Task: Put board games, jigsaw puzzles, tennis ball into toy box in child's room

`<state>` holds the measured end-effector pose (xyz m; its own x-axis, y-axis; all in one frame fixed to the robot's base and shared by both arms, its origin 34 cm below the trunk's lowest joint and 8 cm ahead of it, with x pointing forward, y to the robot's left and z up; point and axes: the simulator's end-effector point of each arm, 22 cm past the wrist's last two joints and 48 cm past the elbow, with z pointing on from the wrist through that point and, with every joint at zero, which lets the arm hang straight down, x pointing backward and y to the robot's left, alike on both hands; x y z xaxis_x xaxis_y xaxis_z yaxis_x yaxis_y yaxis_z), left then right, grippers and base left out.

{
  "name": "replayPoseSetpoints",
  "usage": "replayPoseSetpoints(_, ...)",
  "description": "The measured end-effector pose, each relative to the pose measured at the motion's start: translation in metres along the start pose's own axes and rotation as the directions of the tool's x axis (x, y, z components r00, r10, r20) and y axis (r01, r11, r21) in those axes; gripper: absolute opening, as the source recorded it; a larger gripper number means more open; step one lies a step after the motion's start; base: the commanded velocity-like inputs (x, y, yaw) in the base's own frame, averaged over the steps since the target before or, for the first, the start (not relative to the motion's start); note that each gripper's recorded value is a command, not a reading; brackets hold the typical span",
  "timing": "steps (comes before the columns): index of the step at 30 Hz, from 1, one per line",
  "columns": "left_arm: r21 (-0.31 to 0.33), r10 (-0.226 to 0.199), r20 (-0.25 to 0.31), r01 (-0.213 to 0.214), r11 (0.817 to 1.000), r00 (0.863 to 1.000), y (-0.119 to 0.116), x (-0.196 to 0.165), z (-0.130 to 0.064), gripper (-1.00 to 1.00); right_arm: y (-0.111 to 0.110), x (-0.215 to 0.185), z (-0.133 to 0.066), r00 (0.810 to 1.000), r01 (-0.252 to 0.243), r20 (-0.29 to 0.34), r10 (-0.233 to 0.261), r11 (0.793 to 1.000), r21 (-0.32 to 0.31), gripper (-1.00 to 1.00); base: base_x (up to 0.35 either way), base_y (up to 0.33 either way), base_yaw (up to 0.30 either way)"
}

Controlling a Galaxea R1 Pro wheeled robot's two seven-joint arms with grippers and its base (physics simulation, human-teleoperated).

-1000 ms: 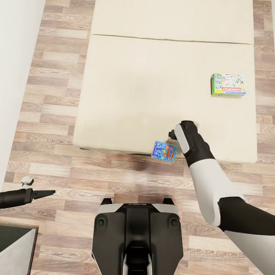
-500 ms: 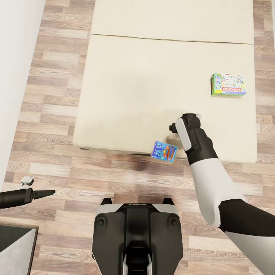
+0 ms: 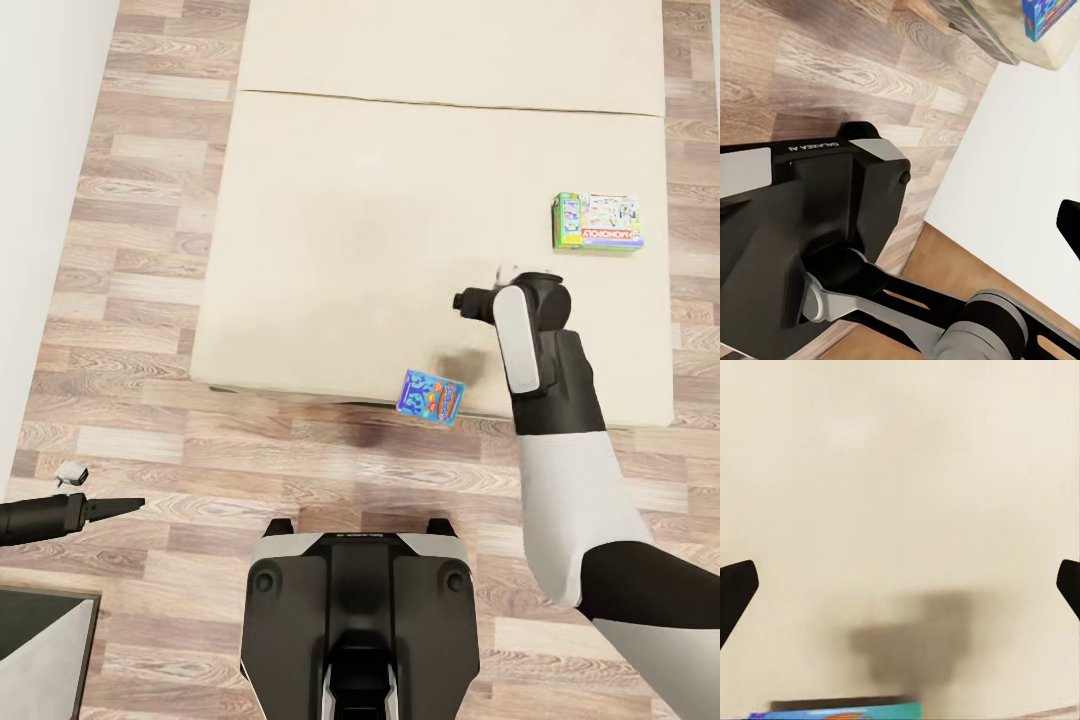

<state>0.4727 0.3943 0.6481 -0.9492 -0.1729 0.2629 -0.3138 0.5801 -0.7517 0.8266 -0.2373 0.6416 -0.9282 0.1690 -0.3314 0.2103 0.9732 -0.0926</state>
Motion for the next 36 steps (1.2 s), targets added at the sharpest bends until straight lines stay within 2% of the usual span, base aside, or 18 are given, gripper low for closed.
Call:
replayPoseSetpoints(3, 0.000, 0.000, 0.000, 0.000, 1.000, 1.000, 0.000, 0.000, 0.000, 1.00, 0.002, 0.006, 0.000, 1.000, -0.026, -0.012, 0.026, 0.999, -0.035, 1.00, -0.036, 0.000, 0.000)
replayPoseSetpoints(6, -0.001, 0.000, 0.000, 0.000, 1.000, 1.000, 0.000, 0.000, 0.000, 1.00, -0.006, 0.014, 0.004, 0.998, -0.058, -0.035, 0.056, 0.996, -0.069, 1.00, -0.092, 0.000, 0.000)
replayPoseSetpoints(12, -0.001, 0.000, 0.000, 0.000, 1.000, 1.000, 0.000, 0.000, 0.000, 1.00, -0.017, 0.027, 0.009, 0.989, -0.130, -0.094, 0.116, 0.979, -0.157, 1.00, -0.056, 0.000, 0.000)
replayPoseSetpoints(16, 0.001, 0.000, 0.001, 0.000, 1.000, 1.000, 0.000, 0.000, 0.000, 1.00, -0.016, 0.031, 0.009, 0.985, -0.149, -0.113, 0.130, 0.972, -0.182, 1.00, -0.011, 0.000, 0.000)
replayPoseSetpoints(24, 0.002, 0.000, 0.001, 0.000, 1.000, 1.000, 0.000, 0.000, 0.000, 1.00, -0.016, 0.041, 0.011, 0.982, -0.161, -0.134, 0.136, 0.968, -0.194, 1.00, -0.003, 0.000, -0.028)
replayPoseSetpoints(30, 0.001, 0.002, 0.002, -0.002, 1.000, 1.000, -0.001, -0.001, -0.001, 1.00, -0.012, 0.048, 0.010, 0.977, -0.178, -0.154, 0.147, 0.960, -0.214, 1.00, 0.000, 0.000, -0.175)
replayPoseSetpoints(36, 0.001, 0.007, 0.006, -0.007, 1.000, 1.000, -0.003, -0.002, -0.003, 1.00, -0.002, 0.056, 0.006, 0.969, -0.210, -0.186, 0.165, 0.943, -0.256, 1.00, 0.000, 0.000, -0.215)
